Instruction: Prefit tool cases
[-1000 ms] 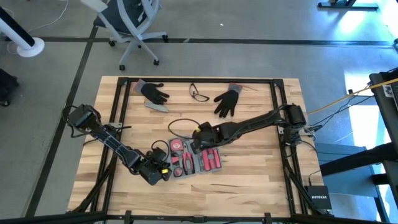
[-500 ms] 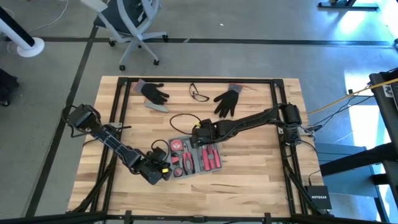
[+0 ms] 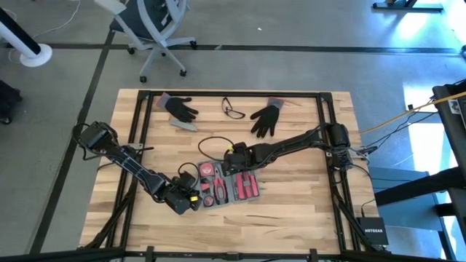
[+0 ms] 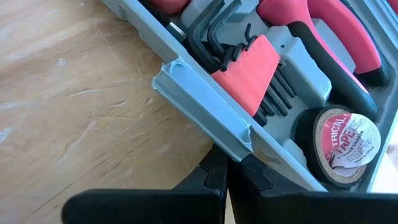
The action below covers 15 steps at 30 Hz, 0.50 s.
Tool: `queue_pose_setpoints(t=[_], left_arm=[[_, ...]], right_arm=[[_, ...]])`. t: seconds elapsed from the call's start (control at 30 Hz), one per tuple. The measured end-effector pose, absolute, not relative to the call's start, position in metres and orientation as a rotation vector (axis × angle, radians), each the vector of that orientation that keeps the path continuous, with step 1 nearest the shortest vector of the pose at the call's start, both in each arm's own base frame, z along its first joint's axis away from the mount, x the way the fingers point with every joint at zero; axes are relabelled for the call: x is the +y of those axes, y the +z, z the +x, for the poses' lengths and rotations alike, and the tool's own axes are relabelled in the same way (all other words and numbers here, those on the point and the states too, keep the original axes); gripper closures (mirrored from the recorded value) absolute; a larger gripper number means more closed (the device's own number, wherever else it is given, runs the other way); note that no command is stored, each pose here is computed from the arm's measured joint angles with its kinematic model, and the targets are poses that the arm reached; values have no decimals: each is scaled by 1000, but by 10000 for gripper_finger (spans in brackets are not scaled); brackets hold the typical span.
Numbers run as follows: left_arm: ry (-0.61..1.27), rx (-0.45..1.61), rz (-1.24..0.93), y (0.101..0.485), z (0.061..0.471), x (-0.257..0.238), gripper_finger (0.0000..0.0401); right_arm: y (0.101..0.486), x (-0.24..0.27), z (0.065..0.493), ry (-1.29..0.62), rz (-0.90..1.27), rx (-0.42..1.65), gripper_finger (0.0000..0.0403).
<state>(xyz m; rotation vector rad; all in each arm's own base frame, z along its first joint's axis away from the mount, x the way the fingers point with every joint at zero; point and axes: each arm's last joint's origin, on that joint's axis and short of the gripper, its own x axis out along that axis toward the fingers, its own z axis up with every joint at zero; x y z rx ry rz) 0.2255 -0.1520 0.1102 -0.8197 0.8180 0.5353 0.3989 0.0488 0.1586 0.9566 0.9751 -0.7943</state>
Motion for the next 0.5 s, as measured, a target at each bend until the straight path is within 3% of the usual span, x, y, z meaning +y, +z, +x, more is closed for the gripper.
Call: queue_pose_setpoints(t=[0.23,0.5], left_arm=[[532,821,-820,110,225,-152,401],[520,829,-801,110,225,-152,401]], right_arm=[[160,63,396,-807,967,958,201],[164,55,402,-846,931,907,262]])
